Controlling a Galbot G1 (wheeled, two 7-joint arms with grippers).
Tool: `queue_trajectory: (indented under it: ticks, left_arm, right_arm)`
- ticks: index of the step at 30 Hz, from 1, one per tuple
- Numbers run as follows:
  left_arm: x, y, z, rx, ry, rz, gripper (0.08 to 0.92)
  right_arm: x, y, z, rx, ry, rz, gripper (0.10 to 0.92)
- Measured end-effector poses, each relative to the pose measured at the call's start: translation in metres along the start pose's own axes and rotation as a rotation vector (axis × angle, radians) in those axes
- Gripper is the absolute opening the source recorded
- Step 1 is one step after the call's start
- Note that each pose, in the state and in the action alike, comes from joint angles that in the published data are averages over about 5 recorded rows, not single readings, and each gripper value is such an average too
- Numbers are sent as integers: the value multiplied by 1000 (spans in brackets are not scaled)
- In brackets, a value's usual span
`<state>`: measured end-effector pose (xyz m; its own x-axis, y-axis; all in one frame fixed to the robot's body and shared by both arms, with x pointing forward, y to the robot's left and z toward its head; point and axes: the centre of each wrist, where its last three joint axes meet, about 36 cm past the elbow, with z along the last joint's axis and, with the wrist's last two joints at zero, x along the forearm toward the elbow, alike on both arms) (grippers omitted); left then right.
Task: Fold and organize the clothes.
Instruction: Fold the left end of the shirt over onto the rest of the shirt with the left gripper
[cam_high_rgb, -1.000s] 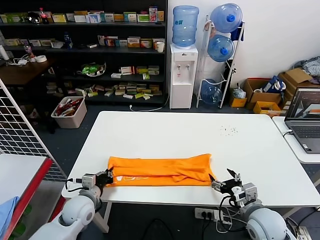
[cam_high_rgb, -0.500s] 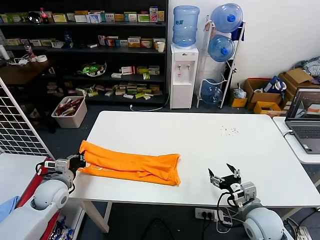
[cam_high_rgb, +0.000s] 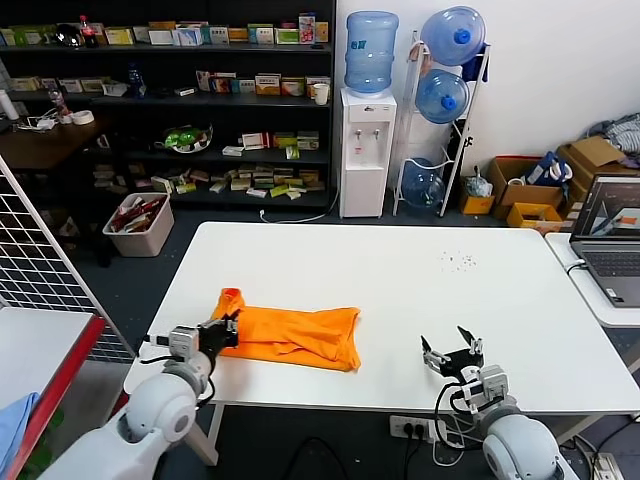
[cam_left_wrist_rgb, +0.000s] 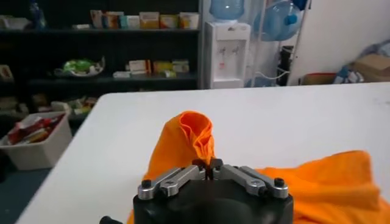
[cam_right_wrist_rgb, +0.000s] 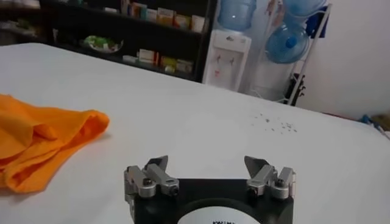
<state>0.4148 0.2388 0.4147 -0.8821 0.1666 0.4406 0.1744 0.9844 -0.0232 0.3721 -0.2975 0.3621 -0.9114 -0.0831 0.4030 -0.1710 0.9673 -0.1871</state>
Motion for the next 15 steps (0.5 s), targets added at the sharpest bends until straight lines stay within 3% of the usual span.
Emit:
queue_trajectory:
  ticks: [15]
  left_arm:
    - [-26,-107,4,118,11,177,116]
  right_arm:
    - [-14,3,7,6,8,29,823]
